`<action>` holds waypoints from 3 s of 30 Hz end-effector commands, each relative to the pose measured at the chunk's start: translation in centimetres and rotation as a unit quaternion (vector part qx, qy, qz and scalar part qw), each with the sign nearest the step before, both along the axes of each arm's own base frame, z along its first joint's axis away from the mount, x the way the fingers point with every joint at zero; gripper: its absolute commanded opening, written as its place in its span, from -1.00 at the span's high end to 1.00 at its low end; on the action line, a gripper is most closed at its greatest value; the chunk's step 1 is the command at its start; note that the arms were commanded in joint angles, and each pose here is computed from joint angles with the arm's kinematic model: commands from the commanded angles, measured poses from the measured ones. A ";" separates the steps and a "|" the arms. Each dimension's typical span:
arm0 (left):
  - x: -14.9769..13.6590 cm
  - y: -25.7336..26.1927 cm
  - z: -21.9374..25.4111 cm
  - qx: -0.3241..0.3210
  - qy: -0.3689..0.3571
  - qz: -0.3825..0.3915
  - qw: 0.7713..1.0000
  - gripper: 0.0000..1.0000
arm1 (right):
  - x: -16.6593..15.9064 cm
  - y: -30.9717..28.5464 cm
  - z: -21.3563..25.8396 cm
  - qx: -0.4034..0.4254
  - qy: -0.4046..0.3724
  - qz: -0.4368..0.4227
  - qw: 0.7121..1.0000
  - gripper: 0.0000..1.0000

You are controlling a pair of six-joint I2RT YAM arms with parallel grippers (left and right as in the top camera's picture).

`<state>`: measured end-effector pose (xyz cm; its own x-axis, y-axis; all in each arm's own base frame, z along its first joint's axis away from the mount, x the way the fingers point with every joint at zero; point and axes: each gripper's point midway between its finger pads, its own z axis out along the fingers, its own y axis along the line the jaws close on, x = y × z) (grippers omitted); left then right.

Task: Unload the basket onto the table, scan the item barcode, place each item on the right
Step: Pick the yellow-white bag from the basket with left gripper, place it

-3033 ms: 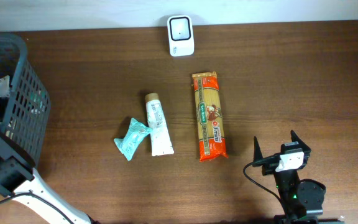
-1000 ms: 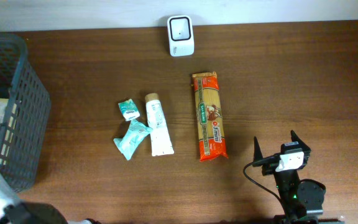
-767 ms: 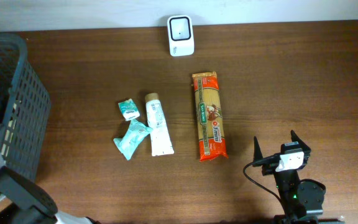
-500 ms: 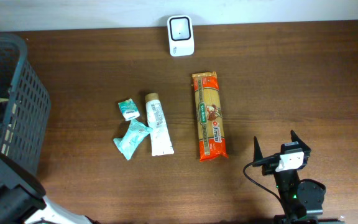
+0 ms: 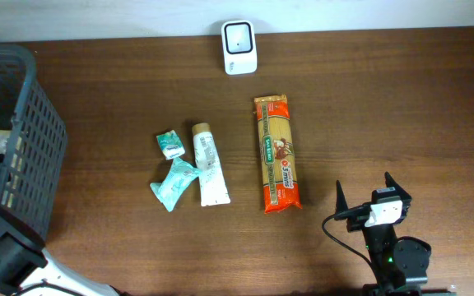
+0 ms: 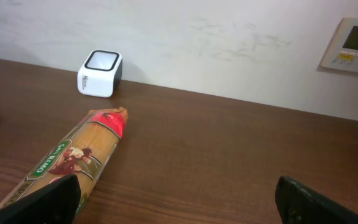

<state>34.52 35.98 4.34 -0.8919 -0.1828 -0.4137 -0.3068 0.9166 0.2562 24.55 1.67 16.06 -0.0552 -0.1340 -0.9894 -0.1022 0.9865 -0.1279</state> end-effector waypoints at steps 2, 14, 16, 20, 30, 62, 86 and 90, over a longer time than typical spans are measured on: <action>-0.1 -1.5 -3.4 -0.051 0.012 -0.007 0.999 0.92 | 0.0 -0.1 -0.3 0.000 0.002 -0.003 1.000 -0.97; 3.4 -0.5 10.1 0.030 -0.073 -0.020 0.997 1.00 | 0.0 -0.1 -0.3 0.000 0.002 -0.003 1.000 -0.97; 3.3 -0.7 12.0 0.042 -0.086 -0.020 0.995 1.00 | 0.0 -0.1 -0.3 0.000 0.002 -0.003 1.000 -0.97; 2.4 -1.4 12.1 0.030 -0.074 -0.020 0.997 1.00 | 0.0 -0.1 -0.3 0.000 0.002 -0.003 1.000 -0.97; 1.9 -1.9 11.4 0.016 -0.060 -0.019 0.998 1.00 | 0.0 -0.1 -0.3 0.000 0.002 -0.003 1.000 -0.97; 1.5 -2.7 1.4 -0.083 0.007 -0.017 0.996 1.00 | 0.0 -0.1 -0.3 0.000 0.002 -0.003 1.000 -0.97; 9.2 -36.5 19.8 -0.187 -0.132 -0.159 0.960 1.00 | 0.0 -0.1 -0.3 0.000 0.002 -0.003 1.000 -0.97; 8.3 -35.7 12.0 -0.175 -0.042 -0.081 0.980 1.00 | 0.0 -0.1 -0.3 0.000 0.002 -0.003 1.000 -0.97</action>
